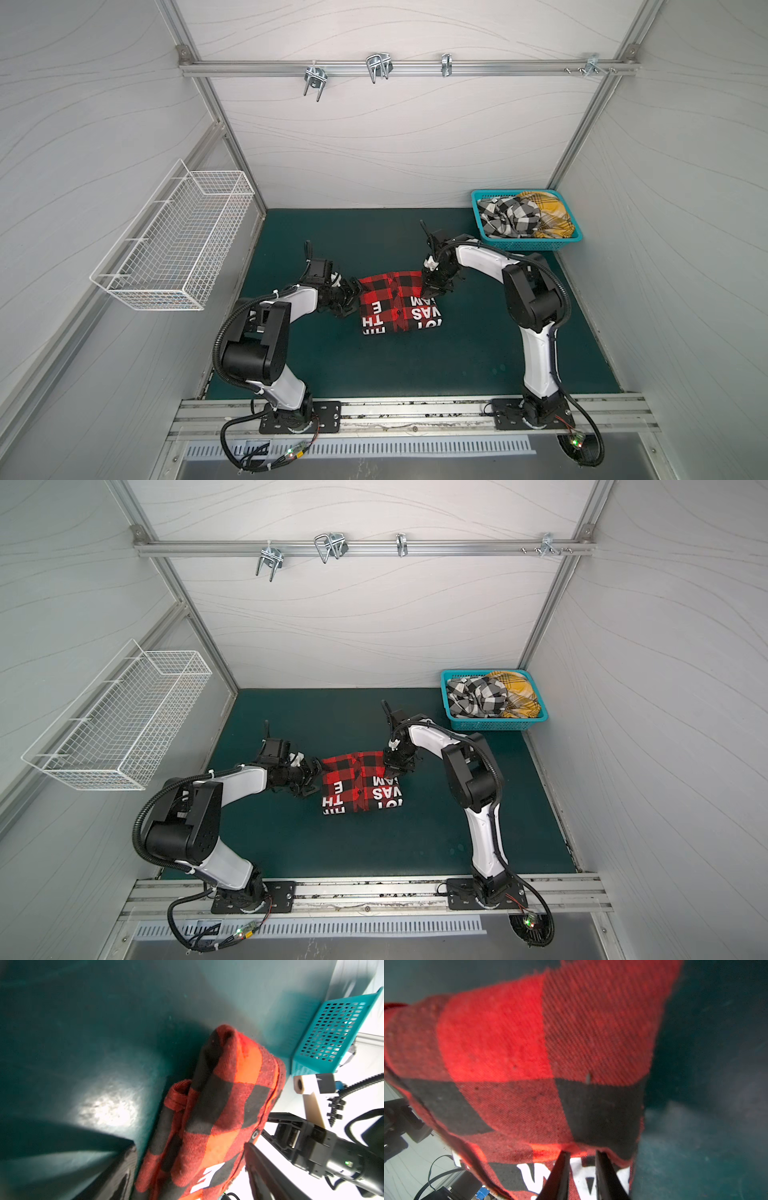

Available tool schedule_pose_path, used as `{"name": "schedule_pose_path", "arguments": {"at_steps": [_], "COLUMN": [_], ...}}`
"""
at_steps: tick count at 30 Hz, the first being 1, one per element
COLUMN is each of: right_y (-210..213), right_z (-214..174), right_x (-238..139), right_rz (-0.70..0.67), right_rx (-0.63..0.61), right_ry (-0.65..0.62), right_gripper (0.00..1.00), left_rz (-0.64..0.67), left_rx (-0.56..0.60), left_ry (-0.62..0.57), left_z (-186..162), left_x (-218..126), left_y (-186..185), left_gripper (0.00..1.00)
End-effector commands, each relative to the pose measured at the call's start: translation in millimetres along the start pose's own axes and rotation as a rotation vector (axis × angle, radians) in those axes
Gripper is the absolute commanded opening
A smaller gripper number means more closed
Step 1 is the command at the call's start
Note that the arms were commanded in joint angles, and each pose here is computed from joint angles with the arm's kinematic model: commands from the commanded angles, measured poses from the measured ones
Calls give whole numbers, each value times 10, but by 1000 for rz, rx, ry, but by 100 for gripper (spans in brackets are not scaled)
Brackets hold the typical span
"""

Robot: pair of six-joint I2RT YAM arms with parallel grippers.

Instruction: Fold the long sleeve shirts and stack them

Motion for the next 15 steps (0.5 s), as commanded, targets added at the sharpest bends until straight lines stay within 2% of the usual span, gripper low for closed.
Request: {"name": "schedule_pose_path", "arguments": {"at_steps": [1, 5, 15], "right_y": [-59, -67, -70], "right_z": [-28, -30, 0], "right_x": [82, 127, 174], "right_rz": [-3, 5, 16], "right_rx": [20, 26, 32], "right_ry": [42, 53, 62], "right_gripper": [25, 24, 25], "left_rz": [300, 298, 297], "left_rx": [-113, -141, -168], "left_ry": [4, 33, 116], "left_z": [-101, -86, -173], "left_x": [175, 321, 635], "left_y": [783, 800, 909], "left_gripper": [81, 77, 76]}}
Point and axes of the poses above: each gripper's point midway between its finger pads, its own x axis out along the fingers, its own y axis along the line the jaws close on, z = x × y, the point moved 4 cm from there along -x, back along the fingers, and after that the axes turned 14 degrees about -x, right-handed, at the moved point
